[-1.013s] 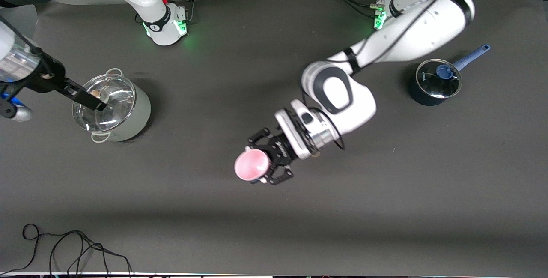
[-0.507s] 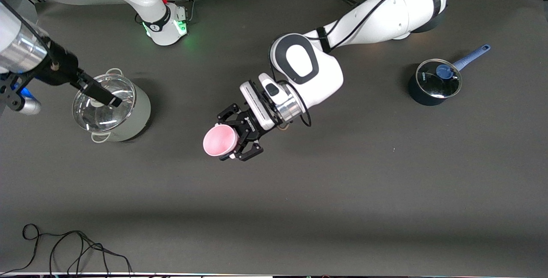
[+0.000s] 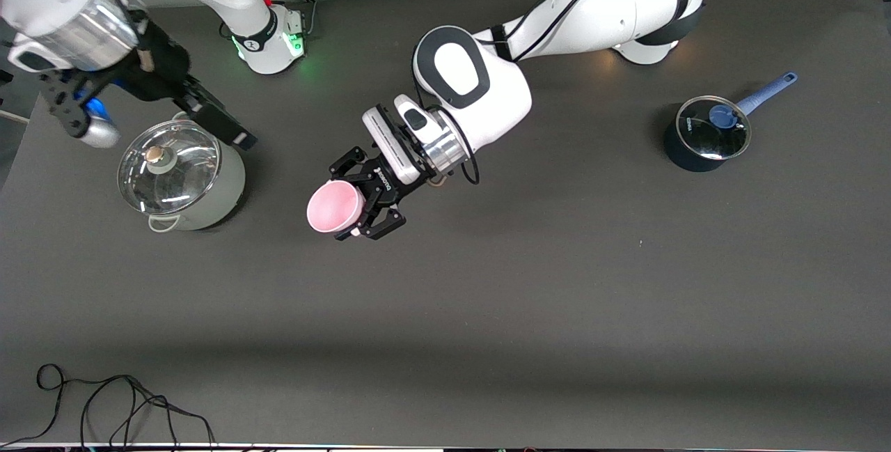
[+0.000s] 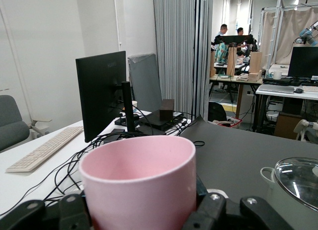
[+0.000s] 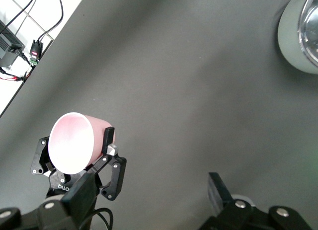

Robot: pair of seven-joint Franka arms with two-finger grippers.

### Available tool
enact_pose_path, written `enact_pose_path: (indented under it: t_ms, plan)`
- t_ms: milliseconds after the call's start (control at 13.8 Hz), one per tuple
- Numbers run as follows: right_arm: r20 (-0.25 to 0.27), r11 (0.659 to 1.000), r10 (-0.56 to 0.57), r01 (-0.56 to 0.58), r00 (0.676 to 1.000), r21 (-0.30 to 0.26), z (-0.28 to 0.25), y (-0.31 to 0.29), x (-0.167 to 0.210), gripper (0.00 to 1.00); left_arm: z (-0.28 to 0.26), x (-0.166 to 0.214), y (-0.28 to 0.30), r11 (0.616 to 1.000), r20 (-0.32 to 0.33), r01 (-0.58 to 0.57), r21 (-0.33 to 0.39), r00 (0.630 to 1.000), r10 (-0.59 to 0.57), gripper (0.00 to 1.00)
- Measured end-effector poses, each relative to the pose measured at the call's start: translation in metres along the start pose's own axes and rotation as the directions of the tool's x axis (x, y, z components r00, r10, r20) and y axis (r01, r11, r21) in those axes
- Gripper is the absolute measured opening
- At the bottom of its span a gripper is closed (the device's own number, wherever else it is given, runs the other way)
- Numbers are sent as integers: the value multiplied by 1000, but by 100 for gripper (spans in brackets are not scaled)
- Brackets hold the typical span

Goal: Transfer pink cup from left to right arm
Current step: 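Grasp the pink cup rim with the right gripper beside the left gripper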

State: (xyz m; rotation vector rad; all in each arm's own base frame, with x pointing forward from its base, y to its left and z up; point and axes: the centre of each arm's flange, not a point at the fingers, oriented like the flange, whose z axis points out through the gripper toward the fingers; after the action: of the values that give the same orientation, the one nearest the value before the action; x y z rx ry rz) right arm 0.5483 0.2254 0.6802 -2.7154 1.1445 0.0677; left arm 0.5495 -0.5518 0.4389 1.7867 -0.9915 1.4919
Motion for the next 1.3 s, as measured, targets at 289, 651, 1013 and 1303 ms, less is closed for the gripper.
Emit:
enact_pose_path:
  t_ms: [289, 651, 1013, 1303]
  plan:
    - [-2, 1000, 15, -15, 1000, 0, 15, -28, -4, 100, 0, 0, -2, 1000, -1, 1, 4, 1000, -1, 69]
    - [4, 1000, 2, -2, 1000, 0, 39, -60, -12, 100, 0, 0, -2, 1000, -1, 2, 4, 1000, -2, 69]
    - [19, 999, 10, -9, 1000, -48, 84, -76, -1, 100, 0, 0, -2, 1000, -1, 4, 4, 1000, -4, 69]
    - [23, 998, 14, -12, 1000, -64, 101, -81, 3, 98, 0, 0, -2, 1000, -1, 20, 4, 1000, -20, 69]
